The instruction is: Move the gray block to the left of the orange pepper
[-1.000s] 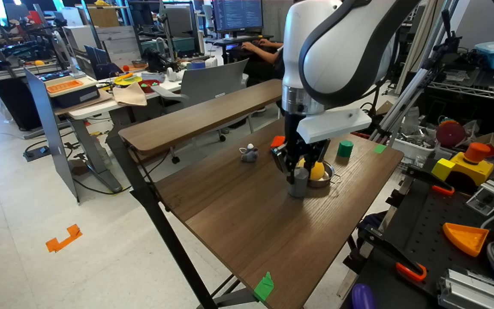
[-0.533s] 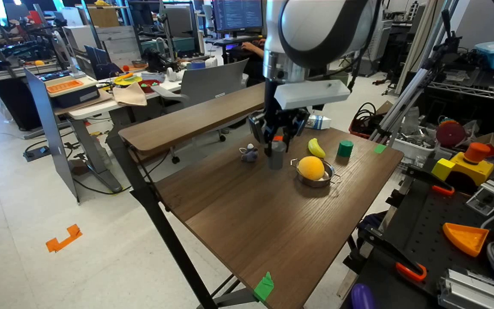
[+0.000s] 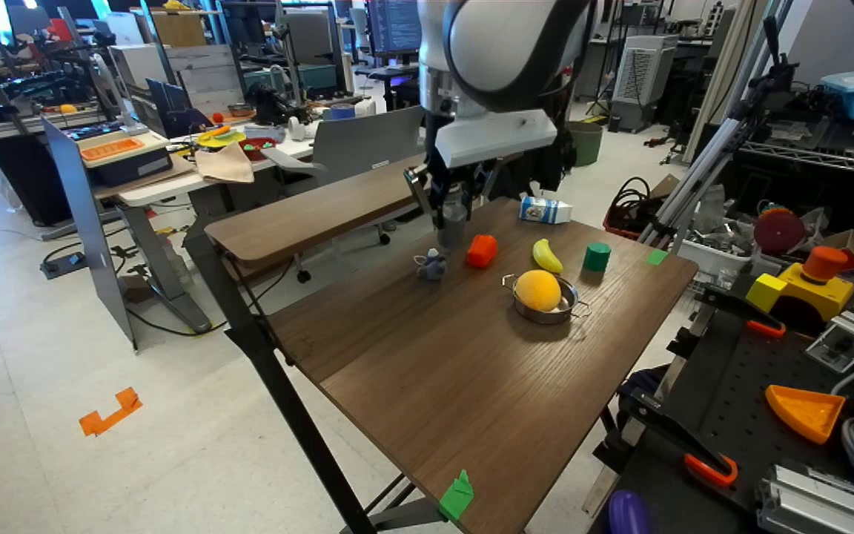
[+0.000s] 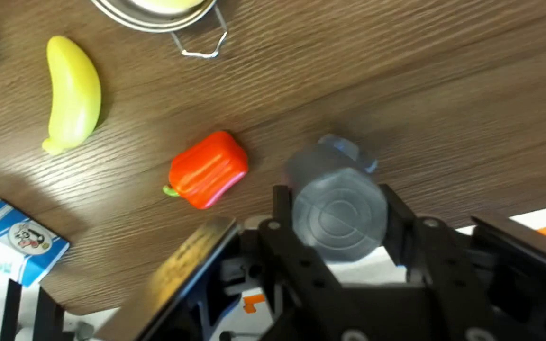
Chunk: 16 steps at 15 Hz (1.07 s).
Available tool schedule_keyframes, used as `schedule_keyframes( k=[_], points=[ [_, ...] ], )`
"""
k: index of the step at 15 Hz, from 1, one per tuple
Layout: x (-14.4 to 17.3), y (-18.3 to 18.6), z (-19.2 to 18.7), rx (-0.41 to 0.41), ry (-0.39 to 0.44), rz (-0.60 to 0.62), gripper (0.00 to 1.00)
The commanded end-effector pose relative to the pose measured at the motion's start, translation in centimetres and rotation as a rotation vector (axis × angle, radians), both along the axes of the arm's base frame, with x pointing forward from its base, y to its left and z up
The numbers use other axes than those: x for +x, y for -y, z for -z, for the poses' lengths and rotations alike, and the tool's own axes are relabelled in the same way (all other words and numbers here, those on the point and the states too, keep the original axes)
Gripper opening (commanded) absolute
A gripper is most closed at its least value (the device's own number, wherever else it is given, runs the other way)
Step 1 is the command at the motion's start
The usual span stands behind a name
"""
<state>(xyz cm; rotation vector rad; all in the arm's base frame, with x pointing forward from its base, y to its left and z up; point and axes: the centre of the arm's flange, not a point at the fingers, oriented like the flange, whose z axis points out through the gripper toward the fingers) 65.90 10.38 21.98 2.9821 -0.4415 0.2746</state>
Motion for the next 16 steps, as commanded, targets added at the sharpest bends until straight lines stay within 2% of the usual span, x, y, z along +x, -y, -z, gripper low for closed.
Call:
schedule_keyframes(
  k=[1,8,12,13,14,16],
  points=[
    [0.6,-0.1,4.0,-0.174,0.034,-0.028,0.21],
    [-2.7,-1.1,10.5,-0.382,0.020,-0.089,0.21],
    [-3.3,-2.1,10.7,-0.437,0.029,-0.111,0.21],
    [-3.4,-2.2,10.7,-0.446,0.025,-0.113,0.71],
    [-3.5,-2.3,10.7,-0.455,0.027,-0.117,0.72],
    [-3.6,-2.4,11.0,-0.466,0.025,-0.122,0.85]
  ],
)
